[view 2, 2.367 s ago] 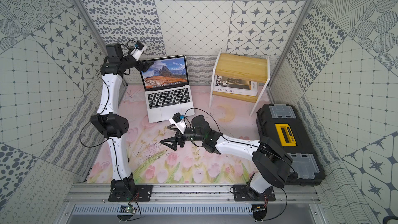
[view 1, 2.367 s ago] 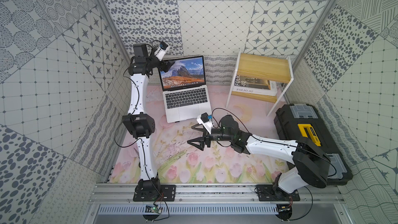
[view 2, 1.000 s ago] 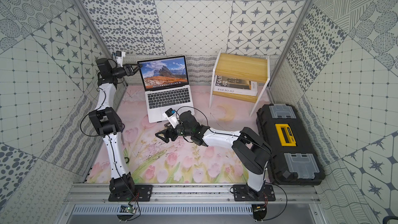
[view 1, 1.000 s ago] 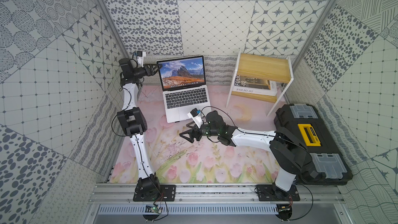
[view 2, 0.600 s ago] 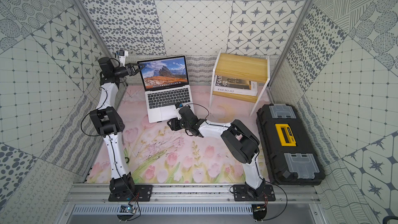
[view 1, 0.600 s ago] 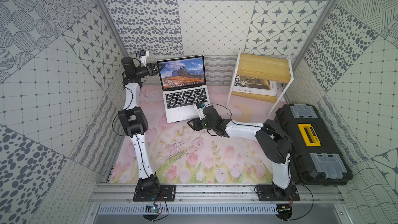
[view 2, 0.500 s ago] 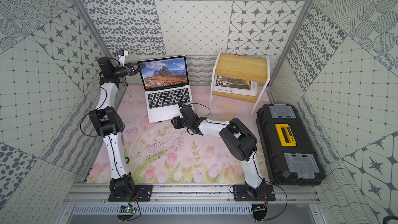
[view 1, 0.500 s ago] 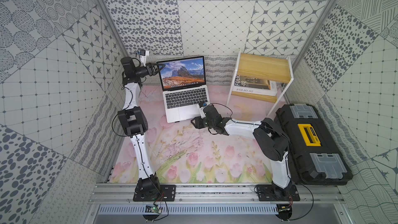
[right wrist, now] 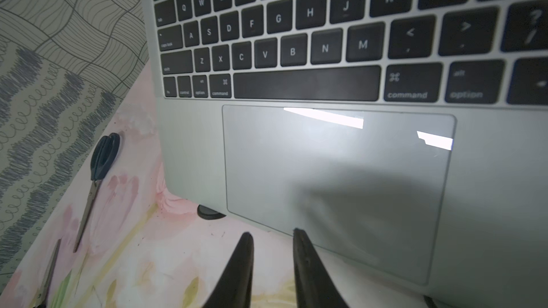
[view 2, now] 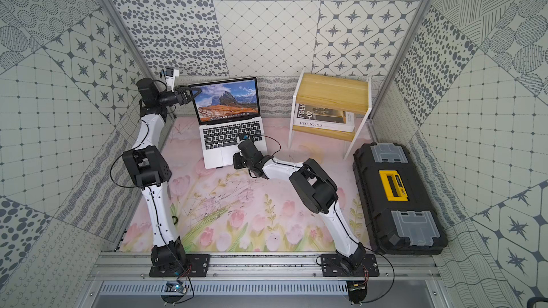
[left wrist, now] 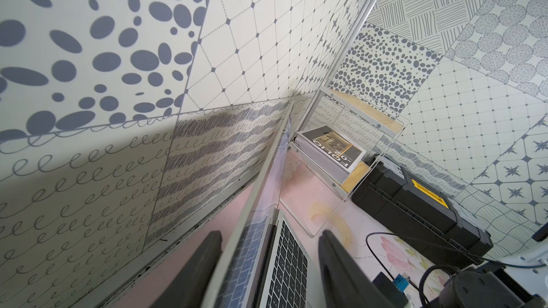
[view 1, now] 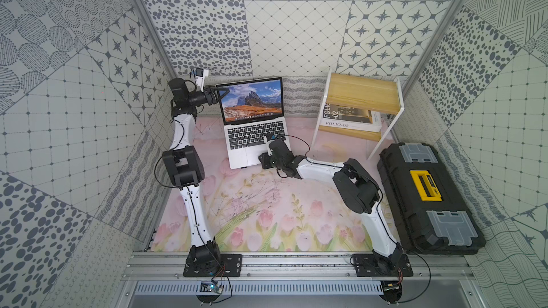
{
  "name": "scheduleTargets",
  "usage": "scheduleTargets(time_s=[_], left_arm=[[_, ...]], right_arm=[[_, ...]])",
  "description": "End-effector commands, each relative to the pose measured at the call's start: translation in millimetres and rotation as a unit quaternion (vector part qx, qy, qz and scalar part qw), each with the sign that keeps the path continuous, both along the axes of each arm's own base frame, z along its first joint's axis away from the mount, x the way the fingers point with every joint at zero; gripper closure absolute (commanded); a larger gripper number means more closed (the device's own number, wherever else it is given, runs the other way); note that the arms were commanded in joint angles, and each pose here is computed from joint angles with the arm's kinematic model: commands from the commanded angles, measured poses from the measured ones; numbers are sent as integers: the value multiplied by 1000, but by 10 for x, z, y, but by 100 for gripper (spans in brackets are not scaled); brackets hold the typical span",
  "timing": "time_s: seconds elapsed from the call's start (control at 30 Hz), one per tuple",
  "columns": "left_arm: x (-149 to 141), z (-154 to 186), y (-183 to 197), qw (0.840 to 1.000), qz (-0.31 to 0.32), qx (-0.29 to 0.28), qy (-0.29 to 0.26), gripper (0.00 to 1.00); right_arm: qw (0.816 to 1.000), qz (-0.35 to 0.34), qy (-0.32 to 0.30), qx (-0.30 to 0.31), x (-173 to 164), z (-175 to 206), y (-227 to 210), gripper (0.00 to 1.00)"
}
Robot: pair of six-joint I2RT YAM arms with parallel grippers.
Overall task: Close the laptop lid and set it aside
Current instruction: Close the lid of the laptop.
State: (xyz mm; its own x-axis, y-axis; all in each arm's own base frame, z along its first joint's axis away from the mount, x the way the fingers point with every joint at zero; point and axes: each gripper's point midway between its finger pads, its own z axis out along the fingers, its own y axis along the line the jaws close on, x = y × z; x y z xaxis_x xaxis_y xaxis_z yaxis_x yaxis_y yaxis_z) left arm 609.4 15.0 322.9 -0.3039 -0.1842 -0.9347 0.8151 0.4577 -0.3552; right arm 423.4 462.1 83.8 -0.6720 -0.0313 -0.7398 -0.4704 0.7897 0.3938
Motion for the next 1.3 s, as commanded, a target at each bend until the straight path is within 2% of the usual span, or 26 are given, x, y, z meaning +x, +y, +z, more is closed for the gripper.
scheduleTargets(time_s=[0.0,0.6,0.97,1.27], left_arm=[[-187,145,-165,997,-45,25,-64,45],[-422,76,-229,988,-50,41,-138,49],[-716,-84,-312,973,-35,88,-209,49],[-825,-476,-324,975,3,126,-184,46]], right_arm=[[1000,-12,-25,-15,130,16,37,74],[997,-70,6,-46,470,-377,-29,74],[993,-97,35,-52,526,-487,-104,77],[991,-107,56,-59,543,-510,-120,76]])
